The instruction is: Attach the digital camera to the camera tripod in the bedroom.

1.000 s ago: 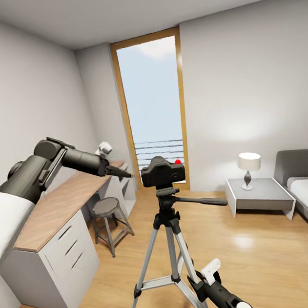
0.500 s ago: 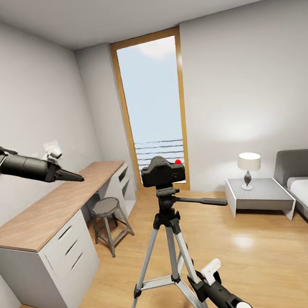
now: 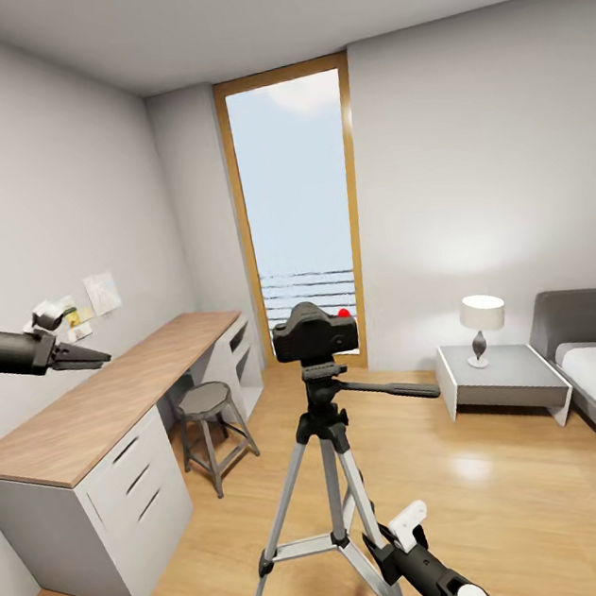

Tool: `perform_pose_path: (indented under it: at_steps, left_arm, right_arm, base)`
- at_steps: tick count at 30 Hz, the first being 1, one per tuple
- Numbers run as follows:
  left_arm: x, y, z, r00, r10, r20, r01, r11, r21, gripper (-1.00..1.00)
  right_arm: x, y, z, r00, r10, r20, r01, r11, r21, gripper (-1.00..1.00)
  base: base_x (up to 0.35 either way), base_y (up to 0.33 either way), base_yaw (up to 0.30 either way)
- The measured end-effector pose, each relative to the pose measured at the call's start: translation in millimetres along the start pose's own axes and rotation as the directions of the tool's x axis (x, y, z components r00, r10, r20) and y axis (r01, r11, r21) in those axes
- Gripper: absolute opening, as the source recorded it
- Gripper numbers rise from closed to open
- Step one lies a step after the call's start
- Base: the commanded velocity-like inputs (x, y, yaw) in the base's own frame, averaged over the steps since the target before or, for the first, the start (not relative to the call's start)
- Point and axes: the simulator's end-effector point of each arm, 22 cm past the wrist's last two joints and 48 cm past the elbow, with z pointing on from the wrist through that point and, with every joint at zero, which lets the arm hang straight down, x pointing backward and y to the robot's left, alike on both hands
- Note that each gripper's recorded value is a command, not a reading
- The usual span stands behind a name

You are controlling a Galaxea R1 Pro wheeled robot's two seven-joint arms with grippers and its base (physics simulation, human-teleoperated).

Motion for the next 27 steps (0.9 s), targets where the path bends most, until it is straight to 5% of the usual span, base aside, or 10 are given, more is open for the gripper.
perform_pose_path:
  at_steps: [7,8,10,16,22,27]
  left_arm:
    - [10.3,26.6,5.1,0.991,-0.129,0.018,0.129,0.992,0.008,1.00]
    - [13.1,34.2,9.1,0.991,-0.133,0.020,0.133,0.991,0.000,1.00]
    - [20.6,59.3,22.3,0.991,-0.133,0.019,0.134,0.989,-0.059,1.00]
    - [29.1,85.9,32.2,0.987,-0.162,0.015,0.163,0.976,-0.147,1.00]
    - [46.1,111.8,63.3,0.976,-0.218,-0.006,0.212,0.954,-0.214,1.00]
    - [53.5,127.3,92.5,0.983,-0.183,-0.022,0.170,0.948,-0.268,1.00]
  right_arm:
    - [0.2,-0.3,0.0,1.000,0.001,-0.001,-0.001,1.000,0.001,-1.00]
    - [0.2,-0.3,0.1,1.000,0.001,-0.001,-0.001,1.000,0.001,1.00]
    - [1.2,0.9,0.2,1.000,-0.001,-0.003,0.001,1.000,-0.003,1.00]
    - [1.4,0.9,0.0,1.000,-0.001,-0.004,0.001,1.000,-0.003,1.00]
    - [0.6,1.1,0.1,1.000,-0.002,0.000,0.002,1.000,-0.003,1.00]
    - [-5.6,2.2,0.1,1.000,-0.009,0.028,0.009,1.000,-0.007,1.00]
  base:
    - [0.000,0.000,0.000]
    - [0.000,0.000,0.000]
    - [0.000,0.000,0.000]
    - [0.000,0.000,0.000]
    - [0.000,0.000,0.000]
    - [0.000,0.000,0.000]
